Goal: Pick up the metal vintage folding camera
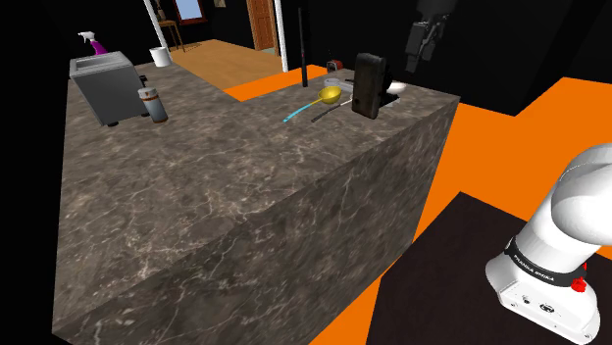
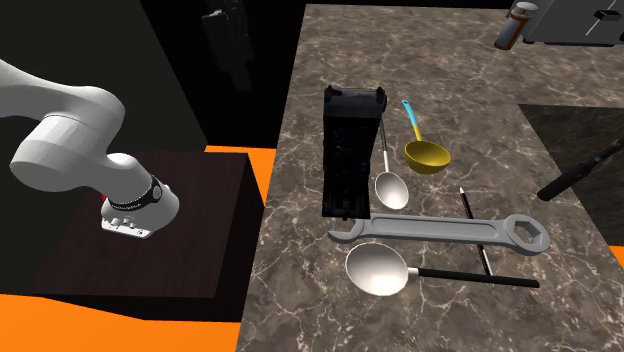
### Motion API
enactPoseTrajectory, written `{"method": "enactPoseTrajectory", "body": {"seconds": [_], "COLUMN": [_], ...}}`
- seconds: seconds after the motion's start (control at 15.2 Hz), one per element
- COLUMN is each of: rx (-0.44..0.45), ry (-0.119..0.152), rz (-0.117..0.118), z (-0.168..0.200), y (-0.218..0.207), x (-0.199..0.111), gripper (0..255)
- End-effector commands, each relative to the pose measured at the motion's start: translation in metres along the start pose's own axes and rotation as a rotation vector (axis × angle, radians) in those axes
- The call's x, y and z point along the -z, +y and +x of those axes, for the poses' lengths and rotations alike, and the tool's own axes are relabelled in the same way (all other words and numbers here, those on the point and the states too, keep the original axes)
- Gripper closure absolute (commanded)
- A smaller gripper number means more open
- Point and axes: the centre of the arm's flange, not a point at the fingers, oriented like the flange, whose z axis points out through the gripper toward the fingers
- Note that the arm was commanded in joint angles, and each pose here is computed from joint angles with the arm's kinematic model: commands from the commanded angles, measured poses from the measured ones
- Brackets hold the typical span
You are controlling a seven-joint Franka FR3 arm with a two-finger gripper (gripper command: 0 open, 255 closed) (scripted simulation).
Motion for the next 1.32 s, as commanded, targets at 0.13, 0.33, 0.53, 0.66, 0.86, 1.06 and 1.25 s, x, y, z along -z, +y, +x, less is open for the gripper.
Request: {"method": "enactPoseTrajectory", "body": {"seconds": [0.13,0.33,0.53,0.66,0.86,1.06,1.25], "rx": [0.021,0.036,0.051,0.054,0.054,0.054,0.054], "ry": [-0.016,-0.027,-0.039,-0.041,-0.041,-0.041,-0.041], "rz": [0.009,0.016,0.024,0.025,0.025,0.025,0.025], "z": [0.051,0.089,0.128,0.135,0.133,0.132,0.131], "y": [0.023,0.039,0.054,0.057,0.056,0.055,0.055], "x": [-0.003,-0.006,-0.008,-0.014,-0.030,-0.046,-0.050], "gripper": [0,0,0,0,0,0,255]}}
